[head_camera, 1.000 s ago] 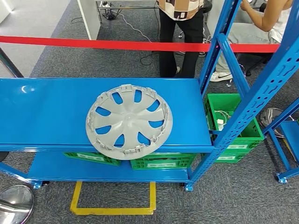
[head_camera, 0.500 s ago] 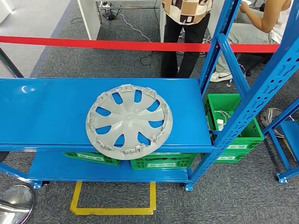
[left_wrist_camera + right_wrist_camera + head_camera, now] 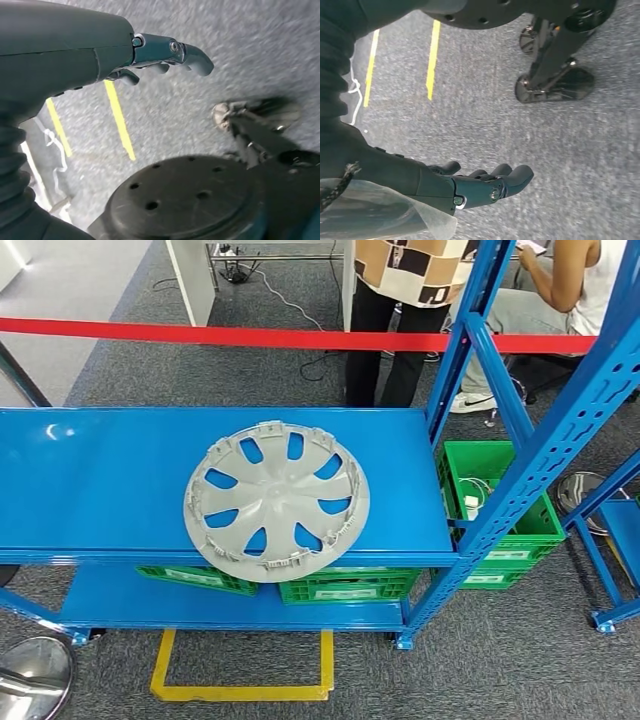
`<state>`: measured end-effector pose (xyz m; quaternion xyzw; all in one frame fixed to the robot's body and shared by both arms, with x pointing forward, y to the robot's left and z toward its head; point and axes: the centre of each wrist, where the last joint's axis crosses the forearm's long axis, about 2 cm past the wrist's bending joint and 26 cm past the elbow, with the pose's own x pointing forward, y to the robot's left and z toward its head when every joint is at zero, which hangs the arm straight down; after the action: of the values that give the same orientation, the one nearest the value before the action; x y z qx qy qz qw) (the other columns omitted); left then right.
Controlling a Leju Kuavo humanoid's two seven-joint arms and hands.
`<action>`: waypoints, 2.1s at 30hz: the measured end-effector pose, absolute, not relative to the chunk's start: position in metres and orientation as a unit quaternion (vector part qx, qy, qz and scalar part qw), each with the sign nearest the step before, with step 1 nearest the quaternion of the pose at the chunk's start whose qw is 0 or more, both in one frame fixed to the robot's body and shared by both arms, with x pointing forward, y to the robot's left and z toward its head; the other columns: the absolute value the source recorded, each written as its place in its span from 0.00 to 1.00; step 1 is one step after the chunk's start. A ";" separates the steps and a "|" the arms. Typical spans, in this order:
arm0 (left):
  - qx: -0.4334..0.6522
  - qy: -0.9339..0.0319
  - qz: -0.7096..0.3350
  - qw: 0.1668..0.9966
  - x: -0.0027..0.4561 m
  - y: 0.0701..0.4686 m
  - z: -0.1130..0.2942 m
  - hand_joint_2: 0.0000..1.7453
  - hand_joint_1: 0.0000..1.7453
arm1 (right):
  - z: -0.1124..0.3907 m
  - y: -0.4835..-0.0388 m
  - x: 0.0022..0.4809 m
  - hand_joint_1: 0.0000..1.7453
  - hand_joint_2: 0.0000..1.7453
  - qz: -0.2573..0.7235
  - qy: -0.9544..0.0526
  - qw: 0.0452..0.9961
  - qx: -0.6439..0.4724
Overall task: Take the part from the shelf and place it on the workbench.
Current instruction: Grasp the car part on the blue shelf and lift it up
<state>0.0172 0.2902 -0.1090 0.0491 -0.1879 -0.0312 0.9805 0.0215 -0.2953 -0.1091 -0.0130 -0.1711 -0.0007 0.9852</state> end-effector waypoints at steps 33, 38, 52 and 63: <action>0.111 -0.210 -0.200 0.951 0.025 0.276 -0.112 0.00 0.00 | -0.072 -0.261 0.107 0.00 0.00 0.148 -0.418 0.894 0.063; 0.104 -0.211 -0.216 0.948 0.027 0.275 -0.112 0.00 0.00 | -0.055 -0.255 0.118 0.00 0.00 0.188 -0.459 0.861 0.112; 0.085 -0.209 -0.271 0.936 0.032 0.272 -0.112 0.00 0.00 | -0.006 -0.246 0.119 0.00 0.00 0.299 -0.530 0.747 0.268; 0.071 -0.210 -0.308 0.925 0.038 0.271 -0.111 0.00 0.00 | 0.035 -0.233 0.124 0.00 1.00 0.331 -0.625 0.617 0.346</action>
<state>0.0378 0.2706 -0.1112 0.0707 -0.2099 -0.3081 0.9252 0.1241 -0.2333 0.0349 0.3458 -0.6248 0.3308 0.6170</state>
